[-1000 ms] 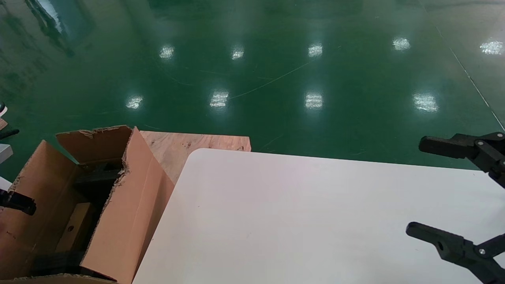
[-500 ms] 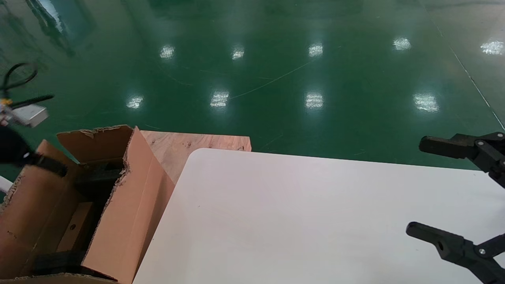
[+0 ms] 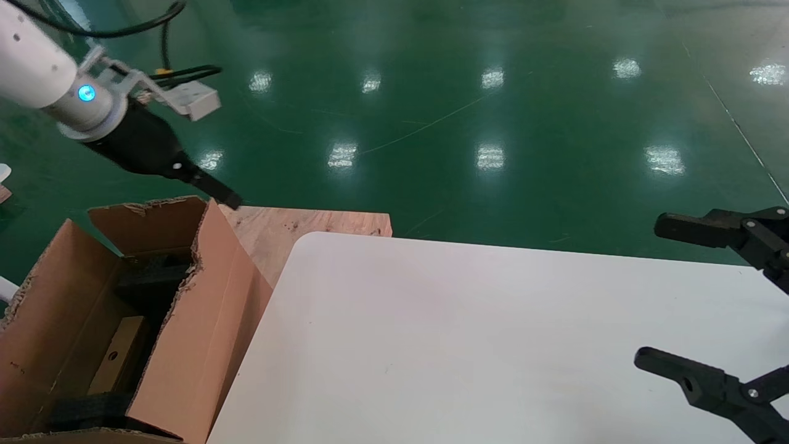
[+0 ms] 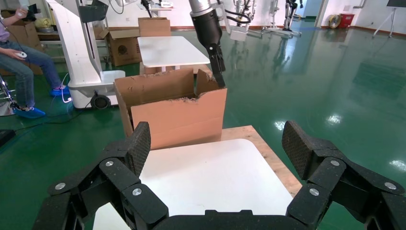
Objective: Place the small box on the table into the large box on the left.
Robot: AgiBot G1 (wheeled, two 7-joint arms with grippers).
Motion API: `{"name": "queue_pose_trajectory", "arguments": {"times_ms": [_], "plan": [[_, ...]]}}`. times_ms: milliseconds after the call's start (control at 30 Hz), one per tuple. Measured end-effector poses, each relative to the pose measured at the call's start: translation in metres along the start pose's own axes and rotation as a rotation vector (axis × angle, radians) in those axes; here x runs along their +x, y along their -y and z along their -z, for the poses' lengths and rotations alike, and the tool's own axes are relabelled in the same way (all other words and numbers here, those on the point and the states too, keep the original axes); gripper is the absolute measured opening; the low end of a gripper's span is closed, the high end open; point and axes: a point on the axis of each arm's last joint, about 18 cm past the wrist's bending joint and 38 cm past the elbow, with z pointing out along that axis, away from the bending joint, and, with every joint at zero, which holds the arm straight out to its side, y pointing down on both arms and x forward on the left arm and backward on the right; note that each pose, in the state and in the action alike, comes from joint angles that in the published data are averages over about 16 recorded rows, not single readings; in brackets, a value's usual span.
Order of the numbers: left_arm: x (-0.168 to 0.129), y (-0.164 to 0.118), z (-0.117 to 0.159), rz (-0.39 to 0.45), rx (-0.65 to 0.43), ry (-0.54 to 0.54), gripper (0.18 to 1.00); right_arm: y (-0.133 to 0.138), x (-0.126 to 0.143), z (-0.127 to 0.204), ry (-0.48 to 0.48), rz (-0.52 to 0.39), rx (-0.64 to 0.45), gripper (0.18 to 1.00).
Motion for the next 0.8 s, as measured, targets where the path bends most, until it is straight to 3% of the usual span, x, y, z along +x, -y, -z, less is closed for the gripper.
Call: {"name": "queue_pose_trajectory", "arguments": {"times_ms": [167,400,800], "plan": [[0.036,0.024,0.015,-0.081,0.024,-0.074,1.001,0.0,0.0,0.0,0.0,0.0,0.0,1.001],[0.063,0.036,0.023,-0.137,0.045,-0.129,1.001,0.0,0.0,0.0,0.0,0.0,0.0,1.001],[0.12,0.031,-0.01,-0.247,0.104,-0.367,1.001,0.0,0.0,0.0,-0.001,0.0,0.0,1.001]]}}
